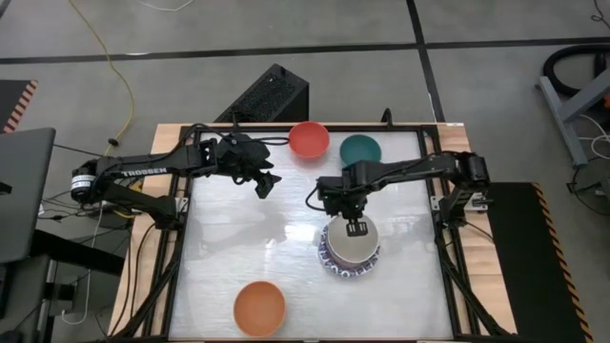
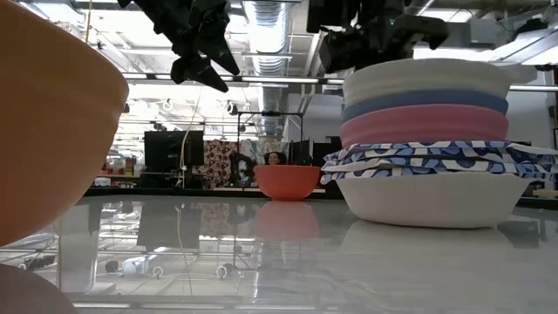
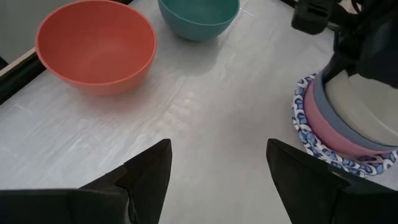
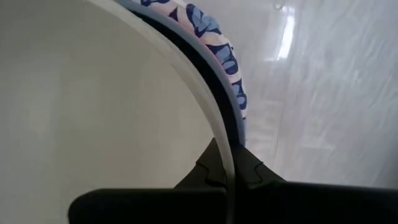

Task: Nest bowls inside each other by size order
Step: Stack the white bowl into the blue bowl

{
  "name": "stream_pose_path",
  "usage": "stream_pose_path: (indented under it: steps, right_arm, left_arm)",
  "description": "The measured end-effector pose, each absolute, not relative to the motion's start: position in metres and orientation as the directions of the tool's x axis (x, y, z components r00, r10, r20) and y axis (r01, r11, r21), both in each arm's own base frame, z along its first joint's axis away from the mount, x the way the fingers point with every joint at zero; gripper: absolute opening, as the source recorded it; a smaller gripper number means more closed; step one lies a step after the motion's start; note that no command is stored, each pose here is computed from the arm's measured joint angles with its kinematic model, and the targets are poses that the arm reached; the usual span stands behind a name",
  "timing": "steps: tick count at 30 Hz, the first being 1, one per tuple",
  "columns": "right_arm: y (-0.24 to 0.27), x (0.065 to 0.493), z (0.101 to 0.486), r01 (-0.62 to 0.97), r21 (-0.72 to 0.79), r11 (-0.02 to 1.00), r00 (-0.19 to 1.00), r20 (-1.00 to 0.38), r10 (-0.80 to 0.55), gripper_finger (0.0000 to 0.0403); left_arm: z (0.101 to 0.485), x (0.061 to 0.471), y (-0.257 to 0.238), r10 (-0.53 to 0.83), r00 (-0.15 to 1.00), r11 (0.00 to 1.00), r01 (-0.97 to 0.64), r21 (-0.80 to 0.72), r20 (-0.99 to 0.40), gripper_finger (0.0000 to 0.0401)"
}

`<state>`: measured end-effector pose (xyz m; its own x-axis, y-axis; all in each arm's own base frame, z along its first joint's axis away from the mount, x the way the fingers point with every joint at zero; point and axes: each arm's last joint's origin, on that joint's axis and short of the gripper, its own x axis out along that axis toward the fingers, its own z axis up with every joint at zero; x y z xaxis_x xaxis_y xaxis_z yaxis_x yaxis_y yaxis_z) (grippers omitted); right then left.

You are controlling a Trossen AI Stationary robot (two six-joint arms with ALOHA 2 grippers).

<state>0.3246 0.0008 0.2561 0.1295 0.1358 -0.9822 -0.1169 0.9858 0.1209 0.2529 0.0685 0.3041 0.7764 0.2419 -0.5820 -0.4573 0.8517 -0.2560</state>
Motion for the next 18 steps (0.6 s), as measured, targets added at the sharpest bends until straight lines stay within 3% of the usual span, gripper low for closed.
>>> stream_pose_path:
  steps: [18]
  right_arm:
    - [-0.0028,0.3269,0.2570,-0.143,0.130,0.981,0.161,-0.975,0.152,0.0006]
  left_arm:
    - [0.3041,0.2529,0.0684,0.242,0.777,0.857,-0.452,-0.248,-0.582,0.0251]
